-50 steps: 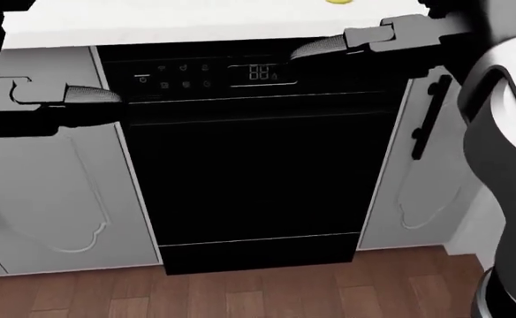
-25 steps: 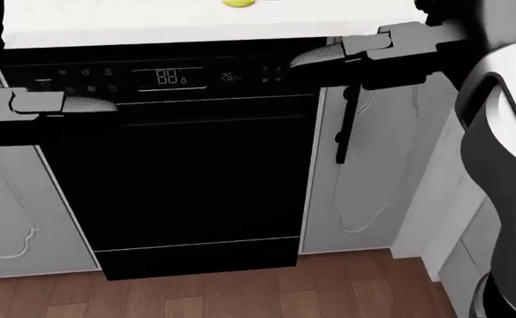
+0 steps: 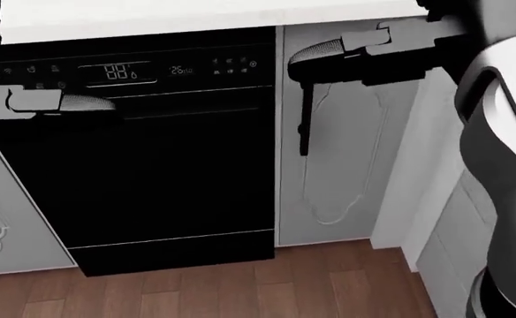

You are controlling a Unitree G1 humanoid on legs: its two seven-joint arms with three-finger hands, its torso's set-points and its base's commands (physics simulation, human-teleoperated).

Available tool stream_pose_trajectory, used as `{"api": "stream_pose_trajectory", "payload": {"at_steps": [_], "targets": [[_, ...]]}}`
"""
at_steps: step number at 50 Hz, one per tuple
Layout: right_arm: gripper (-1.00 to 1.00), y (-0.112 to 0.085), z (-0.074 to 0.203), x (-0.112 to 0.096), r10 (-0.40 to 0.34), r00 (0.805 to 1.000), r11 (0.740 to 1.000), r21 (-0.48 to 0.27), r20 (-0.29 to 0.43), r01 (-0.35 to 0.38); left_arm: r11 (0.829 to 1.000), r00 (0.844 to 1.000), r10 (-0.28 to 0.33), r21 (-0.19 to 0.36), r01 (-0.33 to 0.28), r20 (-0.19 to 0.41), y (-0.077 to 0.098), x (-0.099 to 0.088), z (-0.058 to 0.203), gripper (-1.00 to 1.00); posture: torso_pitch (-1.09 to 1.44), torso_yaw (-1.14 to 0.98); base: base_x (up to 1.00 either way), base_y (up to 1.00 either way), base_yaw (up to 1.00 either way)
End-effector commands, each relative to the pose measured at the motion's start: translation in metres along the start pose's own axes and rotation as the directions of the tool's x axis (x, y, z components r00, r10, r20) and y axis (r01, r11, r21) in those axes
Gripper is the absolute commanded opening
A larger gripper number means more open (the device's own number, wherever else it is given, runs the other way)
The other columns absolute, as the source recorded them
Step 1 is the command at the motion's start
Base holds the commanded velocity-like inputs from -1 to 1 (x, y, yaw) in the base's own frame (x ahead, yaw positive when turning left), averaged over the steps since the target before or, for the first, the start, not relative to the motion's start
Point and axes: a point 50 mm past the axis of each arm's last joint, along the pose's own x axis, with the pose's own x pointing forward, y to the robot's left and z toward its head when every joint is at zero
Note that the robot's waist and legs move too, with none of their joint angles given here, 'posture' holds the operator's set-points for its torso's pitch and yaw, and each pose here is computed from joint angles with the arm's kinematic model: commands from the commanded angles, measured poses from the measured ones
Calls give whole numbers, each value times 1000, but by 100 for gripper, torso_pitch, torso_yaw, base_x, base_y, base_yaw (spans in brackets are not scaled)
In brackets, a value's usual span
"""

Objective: Place the bread and cheese on the cutting board.

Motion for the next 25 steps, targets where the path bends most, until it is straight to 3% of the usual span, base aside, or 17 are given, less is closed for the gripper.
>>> {"api": "stream_pose_trajectory", "payload": {"at_steps": [1, 14, 25], "targets": [[100, 3, 18, -3, 17, 995, 1000, -5, 94, -17, 999, 997, 38, 5, -38, 72, 6, -2, 11, 100, 0, 0, 0, 0, 0], [100, 7, 11, -4, 30, 996, 999, -20, 89, -29, 999, 997, 30, 14, -31, 67, 2, -3, 3, 100, 0, 0, 1, 0, 0], [100, 9, 12, -5, 48, 995, 999, -25, 87, -46, 999, 997, 31, 20, -33, 69, 3, -4, 6, 100, 0, 0, 44, 0, 0]]}}
